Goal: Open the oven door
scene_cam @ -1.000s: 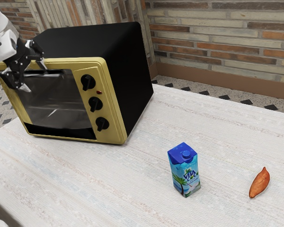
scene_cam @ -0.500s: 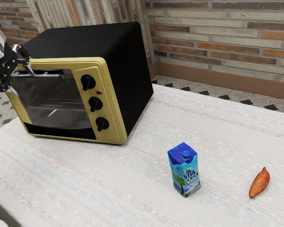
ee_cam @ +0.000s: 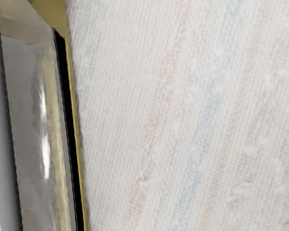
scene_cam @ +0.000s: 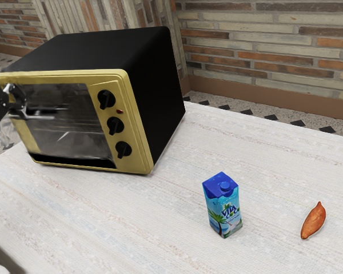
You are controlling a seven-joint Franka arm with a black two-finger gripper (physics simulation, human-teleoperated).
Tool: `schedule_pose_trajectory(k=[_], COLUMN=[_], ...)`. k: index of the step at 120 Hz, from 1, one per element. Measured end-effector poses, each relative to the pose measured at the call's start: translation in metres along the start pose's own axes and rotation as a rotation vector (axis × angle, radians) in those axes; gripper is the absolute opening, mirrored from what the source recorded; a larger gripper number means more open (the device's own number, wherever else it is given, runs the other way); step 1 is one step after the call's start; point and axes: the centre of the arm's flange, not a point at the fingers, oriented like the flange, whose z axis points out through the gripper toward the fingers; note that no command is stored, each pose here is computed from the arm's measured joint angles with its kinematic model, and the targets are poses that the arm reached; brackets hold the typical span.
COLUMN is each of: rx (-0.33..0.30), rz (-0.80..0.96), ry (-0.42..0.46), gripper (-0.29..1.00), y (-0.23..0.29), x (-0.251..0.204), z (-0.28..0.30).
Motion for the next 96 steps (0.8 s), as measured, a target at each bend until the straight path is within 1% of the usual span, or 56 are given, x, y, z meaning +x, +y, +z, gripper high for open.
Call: schedule_pose_trajectory(k=[2,4,6,7,11,13,15,17,20,24,27,29,33,37,43,47,51,56,61,63,66,69,75,84,96], rx=[-0.002,-0.003,-0.005,-0.004,0.005,0.030,0.089,0.156,0.279,0.433,0.505,0.526,0.508,0.494,0.486,0.447,0.371,0.253,0.139,0.080,0.011,-0.040,-0.109,-0.165,-0.207], rz=[-0.001,0.004,0.011,0.011,0.052,0.075,0.083,0.075,0.066,0.067,0.063,0.083,0.190,0.288,0.292,0.268,0.214,0.123,0.030,-0.004,-0.057,-0.113,-0.222,-0.353,-0.479], ry=[-0.004,-0.007,-0.014,-0.019,-0.042,-0.060,-0.083,-0.094,-0.109,-0.139,-0.146,-0.141,-0.133,-0.126,-0.051,-0.003,0.052,0.114,0.153,0.168,0.181,0.185,0.182,0.169,0.152], gripper=[0.65,0.61,0.50,0.49,0.52,0.54,0.56,0.57,0.59,0.62,0.63,0.64,0.65,0.66,0.67,0.67,0.68,0.68,0.69,0.69,0.69,0.69,0.70,0.70,0.70], y=[0.015,0.033,0.061,0.077,0.149,0.186,0.221,0.244,0.259,0.251,0.232,0.207,0.140,0.105,0.067,0.038,0.006,-0.031,-0.056,-0.066,-0.076,-0.082,-0.086,-0.086,-0.082], x=[0.007,0.019,0.036,0.043,0.091,0.113,0.126,0.128,0.127,0.127,0.123,0.127,0.165,0.213,0.231,0.243,0.246,0.244,0.241,0.242,0.241,0.238,0.230,0.229,0.243], z=[0.001,0.004,0.008,0.010,0.030,0.036,0.027,0.012,-0.037,-0.135,-0.199,-0.233,-0.266,-0.276,-0.279,-0.267,-0.240,-0.192,-0.145,-0.118,-0.088,-0.067,-0.044,-0.033,-0.030])
